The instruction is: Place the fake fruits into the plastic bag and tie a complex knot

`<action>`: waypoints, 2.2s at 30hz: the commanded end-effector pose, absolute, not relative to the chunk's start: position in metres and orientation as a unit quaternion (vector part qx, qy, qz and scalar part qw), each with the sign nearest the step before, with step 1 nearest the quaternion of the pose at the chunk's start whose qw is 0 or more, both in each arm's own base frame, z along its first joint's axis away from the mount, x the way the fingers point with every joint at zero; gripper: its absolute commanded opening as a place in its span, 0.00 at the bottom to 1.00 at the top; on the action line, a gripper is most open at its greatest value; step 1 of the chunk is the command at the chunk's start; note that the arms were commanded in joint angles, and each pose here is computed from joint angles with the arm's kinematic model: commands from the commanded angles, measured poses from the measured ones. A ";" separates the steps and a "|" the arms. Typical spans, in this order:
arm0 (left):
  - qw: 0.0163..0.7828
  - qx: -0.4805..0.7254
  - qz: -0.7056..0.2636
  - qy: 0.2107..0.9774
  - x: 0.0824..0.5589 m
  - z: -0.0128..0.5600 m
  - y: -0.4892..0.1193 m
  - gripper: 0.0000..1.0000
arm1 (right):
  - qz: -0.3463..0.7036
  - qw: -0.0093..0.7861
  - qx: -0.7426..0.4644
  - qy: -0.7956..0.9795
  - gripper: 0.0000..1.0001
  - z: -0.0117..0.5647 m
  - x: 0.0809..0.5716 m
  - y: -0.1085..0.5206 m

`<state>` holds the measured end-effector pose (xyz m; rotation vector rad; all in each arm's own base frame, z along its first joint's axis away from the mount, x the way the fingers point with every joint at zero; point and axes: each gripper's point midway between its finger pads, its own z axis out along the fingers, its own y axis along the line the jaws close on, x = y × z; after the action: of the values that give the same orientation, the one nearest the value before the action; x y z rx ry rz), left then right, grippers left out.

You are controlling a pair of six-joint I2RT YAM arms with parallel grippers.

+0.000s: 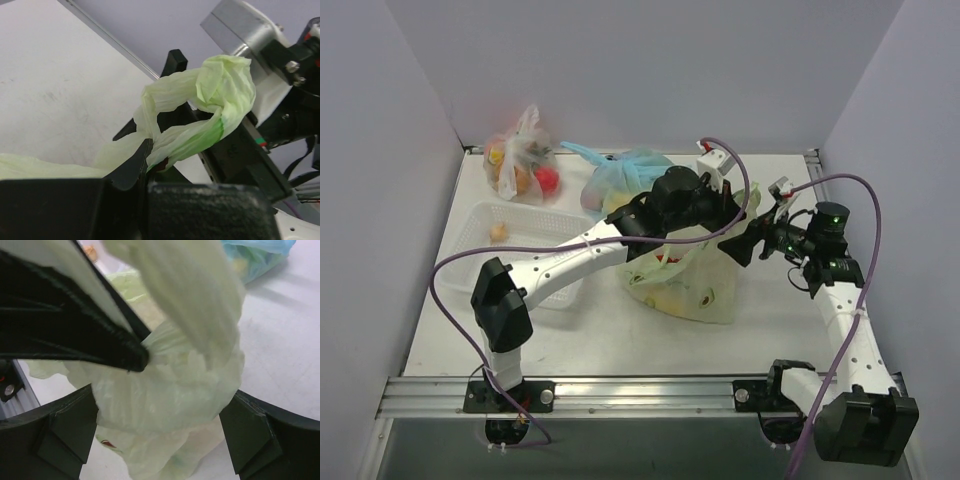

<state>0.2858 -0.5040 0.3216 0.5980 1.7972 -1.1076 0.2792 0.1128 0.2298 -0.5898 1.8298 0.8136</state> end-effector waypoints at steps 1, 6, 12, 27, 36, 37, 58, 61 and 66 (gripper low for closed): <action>0.470 0.227 -0.518 0.678 0.281 0.368 -0.513 0.00 | 0.313 0.549 -0.242 0.736 0.98 0.249 0.305 0.114; 0.480 0.223 -0.521 0.670 0.285 0.379 -0.511 0.15 | 0.348 0.526 -0.274 0.726 0.29 0.247 0.299 0.130; 0.504 0.239 -0.482 0.676 0.301 0.393 -0.455 0.55 | 0.341 0.506 -0.311 0.729 0.00 0.236 0.282 0.130; 0.425 0.234 -0.373 0.791 0.256 0.307 -0.355 0.61 | 0.342 0.508 -0.333 0.717 0.00 0.242 0.270 0.132; 0.375 0.231 -0.342 0.830 0.268 0.262 -0.389 0.64 | 0.340 0.497 -0.346 0.720 0.00 0.238 0.259 0.133; 0.376 0.234 -0.343 0.829 0.267 0.264 -0.393 0.64 | 0.339 0.496 -0.348 0.719 0.00 0.237 0.259 0.134; 0.312 0.173 -0.344 0.869 0.246 0.219 -0.391 0.73 | 0.333 0.492 -0.346 0.726 0.00 0.233 0.260 0.132; 0.326 0.170 -0.340 0.866 0.243 0.226 -0.391 0.63 | 0.337 0.492 -0.346 0.724 0.00 0.236 0.258 0.134; 0.329 0.177 -0.354 0.857 0.240 0.238 -0.395 0.34 | 0.327 0.494 -0.345 0.728 0.00 0.234 0.257 0.131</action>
<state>0.2338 -0.3886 0.1915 0.4870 2.3723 -0.8476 0.2590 0.1296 0.2159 -0.8054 1.8248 0.8251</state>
